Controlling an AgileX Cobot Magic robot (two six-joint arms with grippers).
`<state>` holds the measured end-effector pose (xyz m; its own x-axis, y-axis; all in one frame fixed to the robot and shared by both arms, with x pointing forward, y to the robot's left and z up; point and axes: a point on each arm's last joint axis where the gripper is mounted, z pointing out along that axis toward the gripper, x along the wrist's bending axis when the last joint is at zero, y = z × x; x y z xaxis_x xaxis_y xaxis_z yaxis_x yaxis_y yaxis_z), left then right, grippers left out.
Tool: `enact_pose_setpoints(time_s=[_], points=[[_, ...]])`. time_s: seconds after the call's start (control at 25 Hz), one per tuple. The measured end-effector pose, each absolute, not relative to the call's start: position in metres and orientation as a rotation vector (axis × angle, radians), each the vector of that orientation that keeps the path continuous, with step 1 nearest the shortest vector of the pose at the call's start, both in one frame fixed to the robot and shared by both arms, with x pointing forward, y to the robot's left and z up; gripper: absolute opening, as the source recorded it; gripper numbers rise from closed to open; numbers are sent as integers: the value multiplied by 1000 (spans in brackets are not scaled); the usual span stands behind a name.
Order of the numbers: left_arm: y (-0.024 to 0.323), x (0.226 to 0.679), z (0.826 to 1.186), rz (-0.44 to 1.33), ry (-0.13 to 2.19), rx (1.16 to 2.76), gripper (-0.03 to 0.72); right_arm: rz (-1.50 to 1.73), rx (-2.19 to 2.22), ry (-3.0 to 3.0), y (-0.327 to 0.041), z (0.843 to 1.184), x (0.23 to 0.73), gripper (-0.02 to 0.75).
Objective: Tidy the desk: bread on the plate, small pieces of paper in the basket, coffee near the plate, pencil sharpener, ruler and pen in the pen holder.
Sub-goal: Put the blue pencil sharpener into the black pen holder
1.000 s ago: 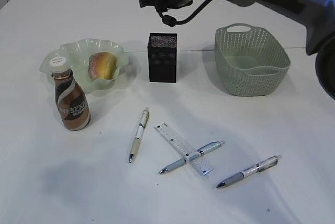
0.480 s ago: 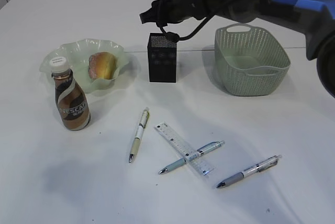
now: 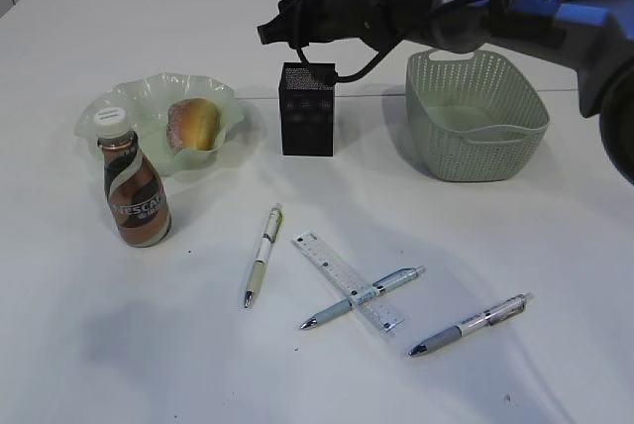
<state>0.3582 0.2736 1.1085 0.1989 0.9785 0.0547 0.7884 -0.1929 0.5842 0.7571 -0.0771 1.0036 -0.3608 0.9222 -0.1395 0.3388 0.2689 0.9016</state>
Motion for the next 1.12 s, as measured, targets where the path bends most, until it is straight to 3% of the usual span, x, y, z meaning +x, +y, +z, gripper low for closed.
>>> enact_pose_setpoints(time_s=[1.12], points=[[272,361,1111,619,1615,2018,466,1064,1095,1901,-86,962,753,344]])
